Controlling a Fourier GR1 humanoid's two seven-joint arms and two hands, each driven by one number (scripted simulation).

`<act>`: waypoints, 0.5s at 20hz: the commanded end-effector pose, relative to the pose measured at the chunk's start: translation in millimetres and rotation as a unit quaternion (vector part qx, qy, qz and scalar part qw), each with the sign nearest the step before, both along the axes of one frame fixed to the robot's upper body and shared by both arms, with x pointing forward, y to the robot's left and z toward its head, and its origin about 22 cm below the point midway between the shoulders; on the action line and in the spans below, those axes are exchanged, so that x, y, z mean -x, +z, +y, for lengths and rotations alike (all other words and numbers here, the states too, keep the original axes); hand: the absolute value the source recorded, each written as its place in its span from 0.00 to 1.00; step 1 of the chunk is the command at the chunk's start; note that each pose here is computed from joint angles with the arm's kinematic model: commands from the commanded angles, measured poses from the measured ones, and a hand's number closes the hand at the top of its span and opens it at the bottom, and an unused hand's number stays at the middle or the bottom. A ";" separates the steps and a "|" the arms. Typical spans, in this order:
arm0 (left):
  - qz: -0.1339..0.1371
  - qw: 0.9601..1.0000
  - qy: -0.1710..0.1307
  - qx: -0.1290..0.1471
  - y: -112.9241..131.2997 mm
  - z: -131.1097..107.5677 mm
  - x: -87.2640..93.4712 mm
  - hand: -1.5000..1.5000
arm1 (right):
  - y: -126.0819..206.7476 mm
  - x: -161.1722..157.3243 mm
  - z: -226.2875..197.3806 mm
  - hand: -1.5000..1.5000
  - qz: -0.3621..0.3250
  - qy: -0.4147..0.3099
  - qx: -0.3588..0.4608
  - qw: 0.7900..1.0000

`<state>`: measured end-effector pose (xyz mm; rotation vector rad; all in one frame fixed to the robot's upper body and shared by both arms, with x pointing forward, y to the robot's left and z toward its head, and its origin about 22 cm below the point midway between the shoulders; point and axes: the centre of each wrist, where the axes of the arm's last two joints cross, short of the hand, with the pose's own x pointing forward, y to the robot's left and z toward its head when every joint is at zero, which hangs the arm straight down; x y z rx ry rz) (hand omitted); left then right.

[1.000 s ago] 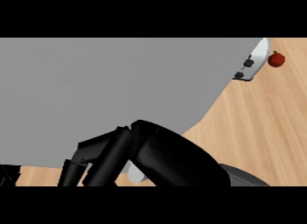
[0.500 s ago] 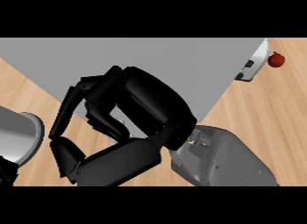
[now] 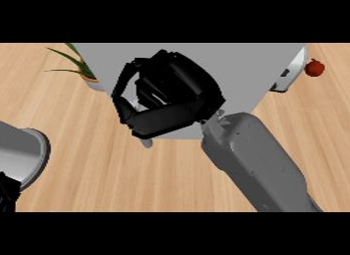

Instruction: Pick up the wine, place it into the cabinet and close the cabinet

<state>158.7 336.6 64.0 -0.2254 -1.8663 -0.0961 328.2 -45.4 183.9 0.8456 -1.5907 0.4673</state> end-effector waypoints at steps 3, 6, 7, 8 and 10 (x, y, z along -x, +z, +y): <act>-0.002 1.000 0.006 0.000 -11.8 -9.6 -3.7 1.00 | -28.9 -33.9 -20.8 1.00 0.007 -0.044 0.002 0.999; 0.005 1.000 -0.003 0.001 4.4 -15.7 -1.3 1.00 | -28.4 -36.6 -22.3 1.00 0.002 -0.067 0.011 0.998; 0.004 1.000 0.004 -0.006 -0.8 -5.9 1.2 1.00 | -26.3 -47.8 -42.3 1.00 0.010 -0.071 0.012 0.997; -0.004 1.000 -0.003 -0.009 6.2 -6.1 -7.9 1.00 | -20.9 -52.1 -24.6 1.00 0.003 -0.067 0.026 0.997; 0.000 1.000 -0.009 0.000 4.9 -11.3 -8.6 1.00 | -9.9 -65.0 -59.8 1.00 -0.005 -0.074 0.019 0.997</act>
